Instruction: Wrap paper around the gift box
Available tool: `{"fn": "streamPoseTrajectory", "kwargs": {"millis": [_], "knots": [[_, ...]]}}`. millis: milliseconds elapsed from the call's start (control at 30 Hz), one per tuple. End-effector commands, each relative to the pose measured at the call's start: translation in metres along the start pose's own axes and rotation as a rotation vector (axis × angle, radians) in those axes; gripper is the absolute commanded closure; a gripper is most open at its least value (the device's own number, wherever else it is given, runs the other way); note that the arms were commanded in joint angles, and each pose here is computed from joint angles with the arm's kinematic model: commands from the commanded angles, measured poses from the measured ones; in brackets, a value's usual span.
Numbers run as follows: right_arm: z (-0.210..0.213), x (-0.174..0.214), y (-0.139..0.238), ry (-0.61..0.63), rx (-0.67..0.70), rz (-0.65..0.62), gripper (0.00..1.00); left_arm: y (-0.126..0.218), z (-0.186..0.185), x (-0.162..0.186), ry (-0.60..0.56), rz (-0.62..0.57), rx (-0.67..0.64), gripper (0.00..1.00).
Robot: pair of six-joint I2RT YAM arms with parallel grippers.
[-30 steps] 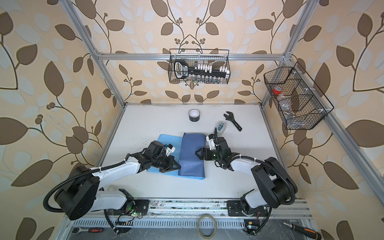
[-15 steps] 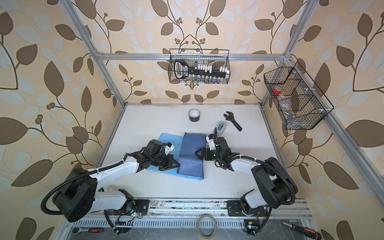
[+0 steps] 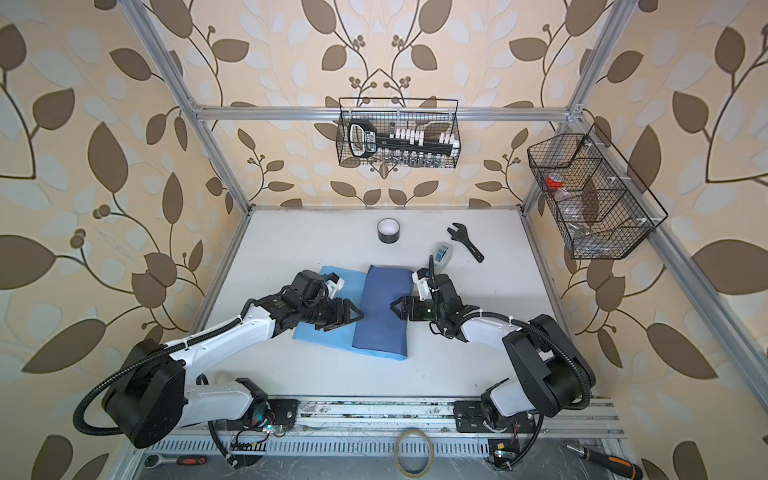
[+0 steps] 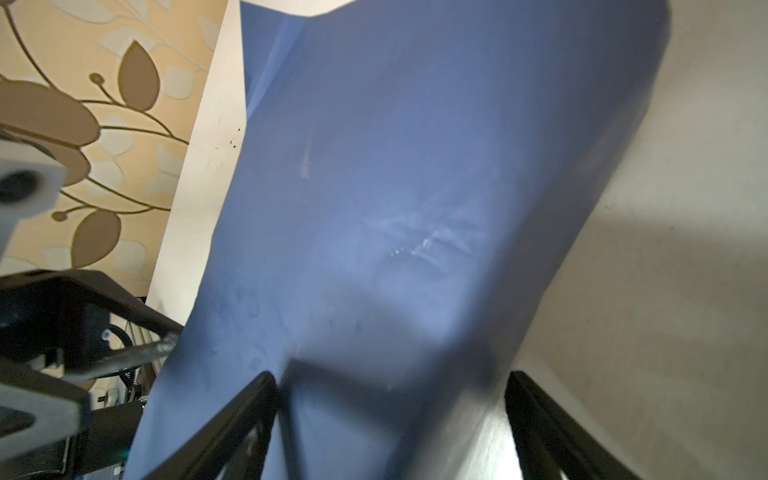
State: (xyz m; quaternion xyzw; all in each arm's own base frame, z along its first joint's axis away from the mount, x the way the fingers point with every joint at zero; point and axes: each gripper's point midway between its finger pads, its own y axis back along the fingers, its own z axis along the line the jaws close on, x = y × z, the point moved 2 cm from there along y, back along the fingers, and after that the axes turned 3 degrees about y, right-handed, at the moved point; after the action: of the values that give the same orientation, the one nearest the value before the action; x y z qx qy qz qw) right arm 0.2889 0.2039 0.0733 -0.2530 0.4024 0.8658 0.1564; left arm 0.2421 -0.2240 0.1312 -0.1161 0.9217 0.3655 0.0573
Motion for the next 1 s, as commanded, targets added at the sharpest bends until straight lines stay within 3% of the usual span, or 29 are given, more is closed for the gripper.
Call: {"fn": "streamPoseTrajectory", "kwargs": {"millis": [0, 267, 633, 967], "knots": [[-0.022, 0.028, -0.001, -0.016, 0.091, 0.087, 0.14, -0.006, -0.011, -0.029, -0.044, -0.040, -0.019, 0.36], [-0.022, 0.024, 0.000, -0.014, 0.085, 0.081, 0.14, -0.049, -0.012, -0.045, -0.051, 0.072, -0.018, 0.48], [-0.014, -0.006, 0.011, -0.038, 0.014, 0.030, 0.12, -0.069, 0.013, -0.030, -0.021, 0.134, -0.061, 0.70], [-0.016, -0.034, 0.003, -0.092, -0.048, -0.007, 0.09, -0.072, 0.017, -0.027, -0.017, 0.151, -0.063, 0.75]]}}
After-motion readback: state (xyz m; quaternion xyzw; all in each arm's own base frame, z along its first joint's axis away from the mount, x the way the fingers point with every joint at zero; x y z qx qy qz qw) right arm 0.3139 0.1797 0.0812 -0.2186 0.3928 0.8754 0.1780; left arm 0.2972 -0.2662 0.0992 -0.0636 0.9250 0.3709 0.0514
